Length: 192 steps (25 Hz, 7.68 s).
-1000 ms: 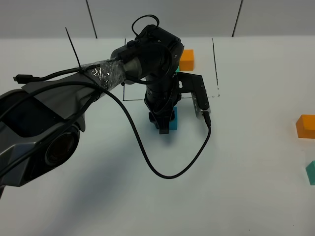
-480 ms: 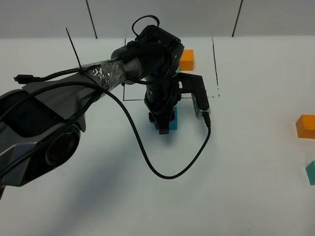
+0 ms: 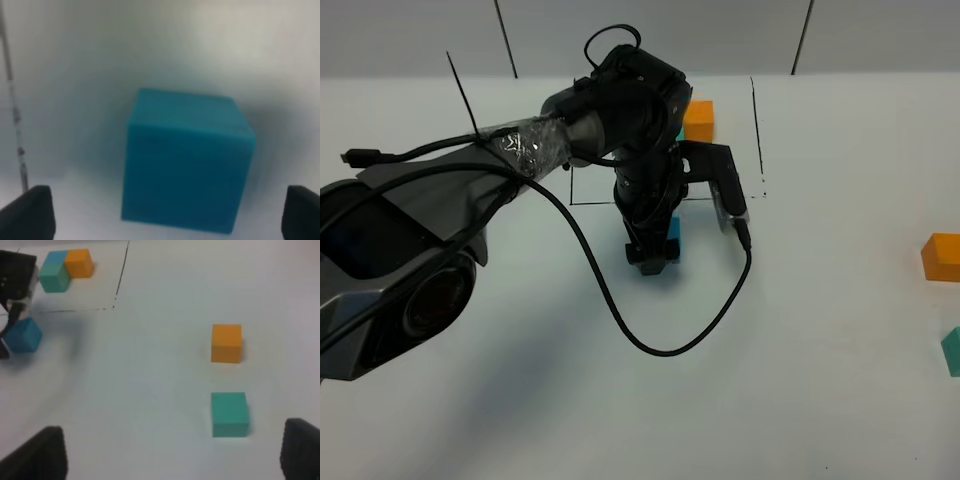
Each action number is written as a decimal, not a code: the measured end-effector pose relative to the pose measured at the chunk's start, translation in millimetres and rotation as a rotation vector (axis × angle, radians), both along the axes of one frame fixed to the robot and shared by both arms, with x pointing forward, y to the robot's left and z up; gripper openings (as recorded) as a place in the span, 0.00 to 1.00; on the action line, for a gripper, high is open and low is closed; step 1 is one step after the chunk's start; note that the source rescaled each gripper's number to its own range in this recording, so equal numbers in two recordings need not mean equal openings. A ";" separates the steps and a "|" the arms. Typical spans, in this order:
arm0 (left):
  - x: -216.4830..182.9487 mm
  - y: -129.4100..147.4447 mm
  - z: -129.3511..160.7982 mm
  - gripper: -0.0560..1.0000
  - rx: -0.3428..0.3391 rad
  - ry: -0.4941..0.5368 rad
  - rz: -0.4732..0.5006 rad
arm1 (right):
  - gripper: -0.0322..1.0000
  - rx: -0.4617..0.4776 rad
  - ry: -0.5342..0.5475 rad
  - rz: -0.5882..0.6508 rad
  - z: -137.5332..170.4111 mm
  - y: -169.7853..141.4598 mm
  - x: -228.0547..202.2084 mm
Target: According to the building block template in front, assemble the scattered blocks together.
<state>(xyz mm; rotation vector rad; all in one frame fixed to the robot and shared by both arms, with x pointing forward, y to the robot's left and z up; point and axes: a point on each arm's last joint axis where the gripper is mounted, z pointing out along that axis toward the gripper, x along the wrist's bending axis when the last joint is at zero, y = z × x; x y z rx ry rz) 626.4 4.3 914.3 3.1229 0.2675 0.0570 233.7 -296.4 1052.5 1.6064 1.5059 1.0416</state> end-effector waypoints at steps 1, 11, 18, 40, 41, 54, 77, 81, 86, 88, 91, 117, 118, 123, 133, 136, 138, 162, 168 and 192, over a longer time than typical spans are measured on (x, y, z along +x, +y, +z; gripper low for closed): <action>-0.6 0.4 7.1 0.96 -0.007 -0.008 0.022 | 0.74 0.000 0.000 0.000 0.0 0.0 0.0; 20.8 62.4 86.7 0.98 -0.143 -0.048 0.471 | 0.74 0.000 -0.001 0.000 0.1 0.0 0.0; 11.8 164.3 129.0 0.98 -0.169 -0.044 0.759 | 0.74 0.001 -0.001 0.000 0.1 0.0 0.0; -287.2 286.2 201.4 0.91 -0.562 -0.545 1.217 | 0.74 0.008 -0.001 -0.004 0.1 0.0 0.0; -297.2 287.3 198.0 0.91 -0.577 -0.562 1.213 | 0.74 0.008 -0.001 -0.004 0.1 0.0 0.0; -381.6 290.2 143.9 0.86 -0.753 -0.656 1.138 | 0.74 0.008 0.000 -0.004 0.0 0.0 0.0; -399.6 291.3 131.2 0.57 -0.791 -0.709 1.142 | 0.74 0.015 0.000 -0.007 0.0 0.0 0.0; -399.5 290.7 131.2 0.53 -0.785 -0.722 1.177 | 0.74 0.015 0.000 -0.007 0.0 0.0 0.0; -399.4 290.7 131.0 0.53 -0.787 -0.719 1.177 | 0.74 0.015 0.000 -0.007 0.0 0.0 0.0; -399.4 290.7 131.0 0.52 -0.787 -0.719 1.177 | 0.74 0.015 0.000 -0.007 0.0 0.0 0.0; -399.4 290.7 131.0 0.52 -0.787 -0.719 1.177 | 0.74 0.015 0.000 -0.007 0.0 0.0 0.0; -399.4 290.7 131.0 0.52 -0.787 -0.719 1.177 | 0.81 0.090 0.826 -0.043 -60.5 7.0 189.9; -399.4 290.7 131.0 0.52 -0.787 -0.719 1.177 | 0.81 0.086 0.847 -0.053 -69.8 6.2 199.3; -399.4 290.7 131.0 0.52 -0.787 -0.719 1.177 | 0.82 0.100 0.887 -0.117 -102.3 -5.5 223.0; -399.4 290.7 131.0 0.52 -0.787 -0.719 1.177 | 0.82 -0.075 0.948 -0.072 -121.4 -28.8 227.6; -399.4 290.7 131.0 0.52 -0.787 -0.719 1.177 | 0.82 -0.111 0.959 -0.029 -124.2 -29.3 228.2; -399.4 290.7 131.0 0.52 -0.787 -0.719 1.177 | 0.82 -0.111 0.971 -0.022 -128.5 -30.9 229.3; -399.4 290.7 131.0 0.52 -0.787 -0.719 1.177 | 0.05 0.087 1.023 -0.136 -119.8 -7.0 237.5; -399.4 290.7 131.0 0.52 -0.787 -0.719 1.177 | 0.05 0.070 0.980 -0.128 -76.3 95.2 226.1; -399.4 290.7 131.0 0.52 -0.787 -0.719 1.177 | 0.05 -0.102 0.973 0.024 -139.6 285.4 311.2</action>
